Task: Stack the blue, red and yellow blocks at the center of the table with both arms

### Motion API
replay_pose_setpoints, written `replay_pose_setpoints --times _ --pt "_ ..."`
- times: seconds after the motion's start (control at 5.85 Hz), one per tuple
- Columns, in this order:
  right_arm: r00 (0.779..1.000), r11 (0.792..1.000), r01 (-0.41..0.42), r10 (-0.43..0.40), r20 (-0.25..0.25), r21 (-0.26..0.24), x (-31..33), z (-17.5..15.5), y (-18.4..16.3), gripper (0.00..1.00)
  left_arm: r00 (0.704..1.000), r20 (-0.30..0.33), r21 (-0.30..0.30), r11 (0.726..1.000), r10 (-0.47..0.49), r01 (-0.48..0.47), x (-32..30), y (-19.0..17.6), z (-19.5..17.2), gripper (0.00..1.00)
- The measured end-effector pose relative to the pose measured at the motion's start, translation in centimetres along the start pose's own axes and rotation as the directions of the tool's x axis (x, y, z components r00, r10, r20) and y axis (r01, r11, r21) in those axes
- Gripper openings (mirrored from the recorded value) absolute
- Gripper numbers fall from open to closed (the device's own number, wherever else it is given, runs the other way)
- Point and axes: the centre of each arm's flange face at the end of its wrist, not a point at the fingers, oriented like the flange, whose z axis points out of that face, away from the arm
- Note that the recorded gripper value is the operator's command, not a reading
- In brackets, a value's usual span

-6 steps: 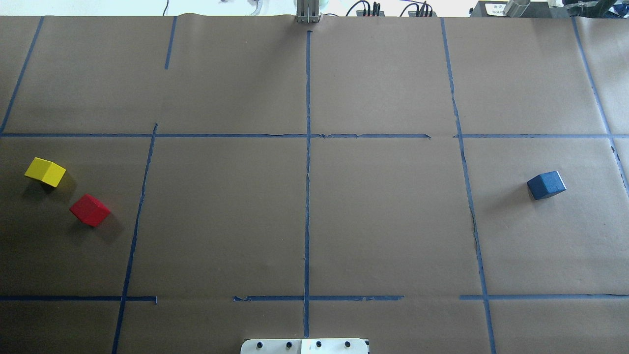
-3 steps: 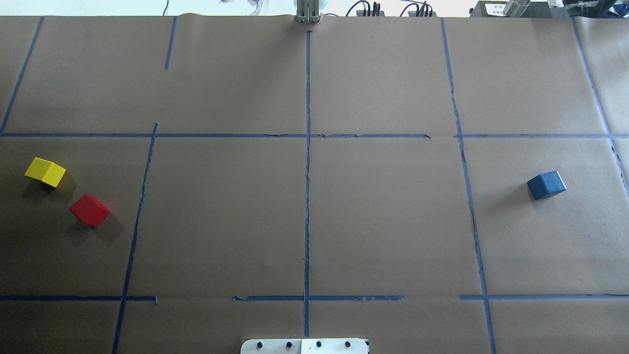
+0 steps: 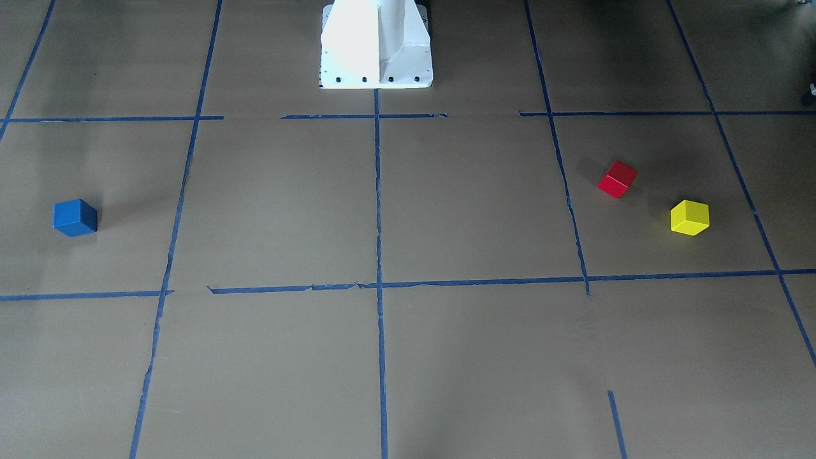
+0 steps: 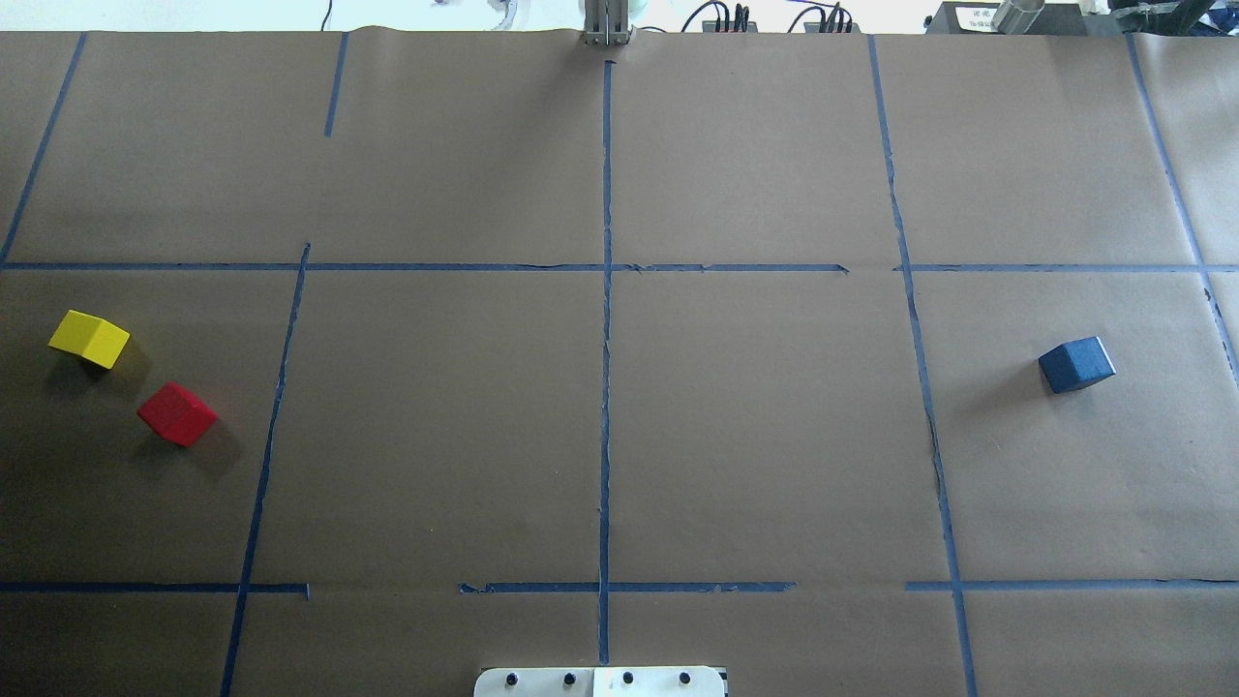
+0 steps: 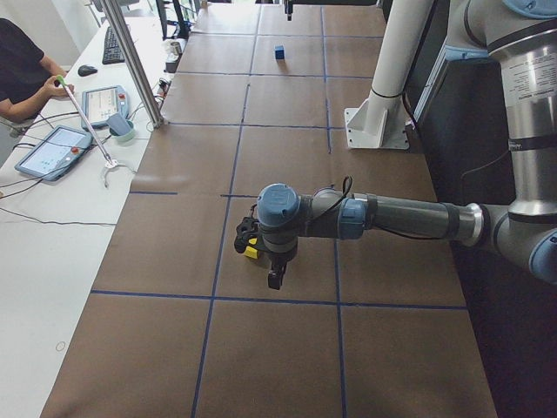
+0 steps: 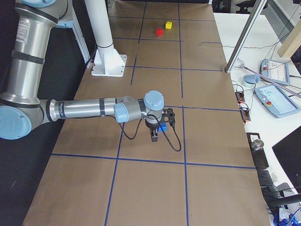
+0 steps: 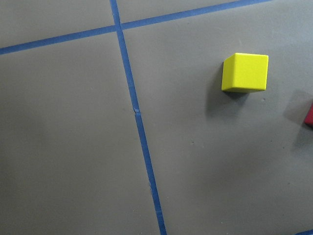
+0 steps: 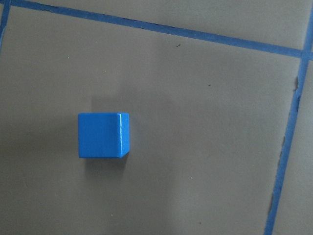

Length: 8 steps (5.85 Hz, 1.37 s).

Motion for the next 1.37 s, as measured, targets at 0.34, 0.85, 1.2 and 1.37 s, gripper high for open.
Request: replay_pose_setpoints --times 0.34,0.85,1.2,1.37 --pt "0.999 0.999 0.036 -0.036 -0.001 -0.003 -4.2 4.1 -2.3 0.99 1.000 0.000 0.004 1.000 0.002 -0.002 0.1 -0.2 -0.1 1.00" --pt "0.999 0.998 0.050 -0.050 0.001 -0.044 -7.0 9.5 -3.7 0.99 1.000 0.000 0.006 1.000 0.003 -0.003 0.2 -0.3 -0.2 1.00" --pt "1.000 0.998 0.025 -0.026 -0.012 -0.064 -7.7 11.5 -4.0 0.98 1.000 0.001 0.009 1.000 0.007 -0.007 0.4 -0.4 -0.4 1.00" --pt "0.999 0.998 0.021 -0.023 -0.024 -0.067 -7.6 12.1 -4.2 0.84 1.000 0.001 0.010 1.000 0.008 -0.008 0.4 -0.4 -0.4 1.00"
